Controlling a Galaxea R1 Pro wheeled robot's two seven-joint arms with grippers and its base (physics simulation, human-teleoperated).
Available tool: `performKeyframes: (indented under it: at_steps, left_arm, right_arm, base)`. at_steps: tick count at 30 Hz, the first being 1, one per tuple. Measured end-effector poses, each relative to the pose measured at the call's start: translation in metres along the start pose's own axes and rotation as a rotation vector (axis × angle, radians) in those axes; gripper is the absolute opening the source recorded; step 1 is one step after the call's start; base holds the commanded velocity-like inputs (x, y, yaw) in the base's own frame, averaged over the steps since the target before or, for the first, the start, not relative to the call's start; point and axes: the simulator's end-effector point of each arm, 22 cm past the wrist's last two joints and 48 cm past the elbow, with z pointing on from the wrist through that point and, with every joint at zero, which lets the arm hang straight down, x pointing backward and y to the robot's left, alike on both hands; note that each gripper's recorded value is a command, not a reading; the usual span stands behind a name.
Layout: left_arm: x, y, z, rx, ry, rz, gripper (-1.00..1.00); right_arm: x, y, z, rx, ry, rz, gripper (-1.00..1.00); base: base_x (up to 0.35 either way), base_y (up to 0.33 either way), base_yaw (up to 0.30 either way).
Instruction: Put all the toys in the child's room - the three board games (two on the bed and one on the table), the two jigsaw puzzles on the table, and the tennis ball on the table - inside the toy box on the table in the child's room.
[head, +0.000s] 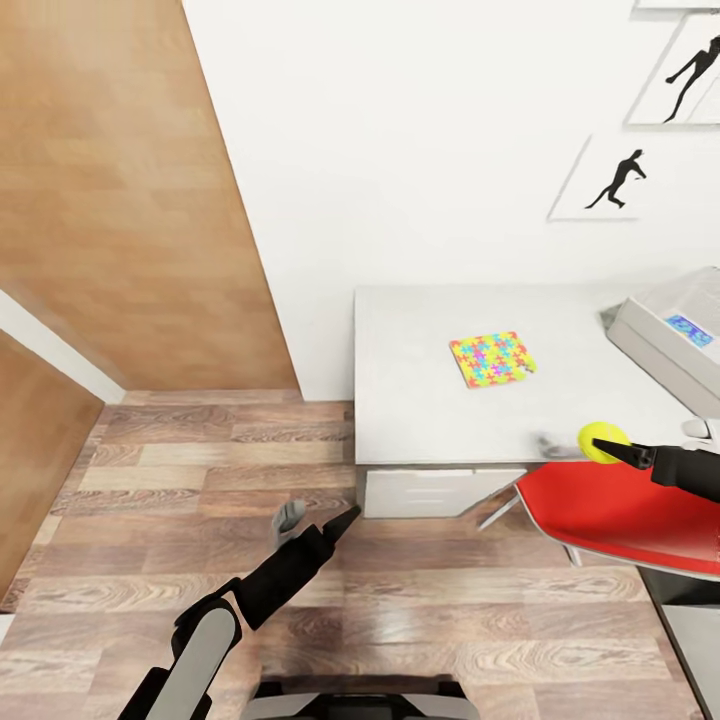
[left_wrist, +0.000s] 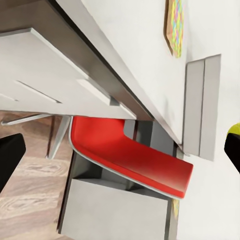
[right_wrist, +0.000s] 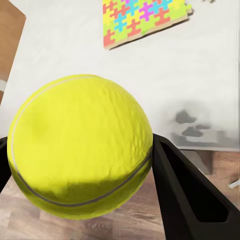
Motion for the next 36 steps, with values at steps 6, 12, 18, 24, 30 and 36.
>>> performKeyframes:
  at_steps: [6,12,18,24,30,36]
  left_arm:
    - [-0.002,-0.005,-0.001,0.009,-0.006,0.006,1.00]
    - [-0.004,-0.010,-0.002,0.017,-0.011,0.013,1.00]
    - [-0.005,-0.014,-0.003,0.022,-0.012,0.019,1.00]
    - [-0.006,-0.018,-0.004,0.025,-0.011,0.026,1.00]
    - [-0.007,-0.025,-0.005,0.041,-0.010,0.032,1.00]
    - [-0.009,-0.030,-0.006,0.052,-0.017,0.039,1.00]
  right_arm:
    - [-0.005,0.000,-0.005,0.002,-0.013,-0.003,-1.00]
    - [-0.009,0.002,-0.009,0.001,-0.023,-0.007,-1.00]
    - [-0.013,0.003,-0.014,0.002,-0.035,-0.010,-1.00]
    - [-0.023,0.003,-0.031,-0.015,-0.076,0.001,-1.00]
    - [-0.031,0.010,-0.046,-0.058,-0.103,-0.004,-1.00]
    - [-0.038,0.007,-0.058,-0.047,-0.127,-0.004,-1.00]
  base:
    - [0.000,0.000,-0.078]
    - [0.000,0.000,-0.078]
    - [0.000,0.000,-0.078]
    - [0.000,0.000,-0.080]
    - [0.000,0.000,-0.098]
    - [0.001,0.000,-0.105]
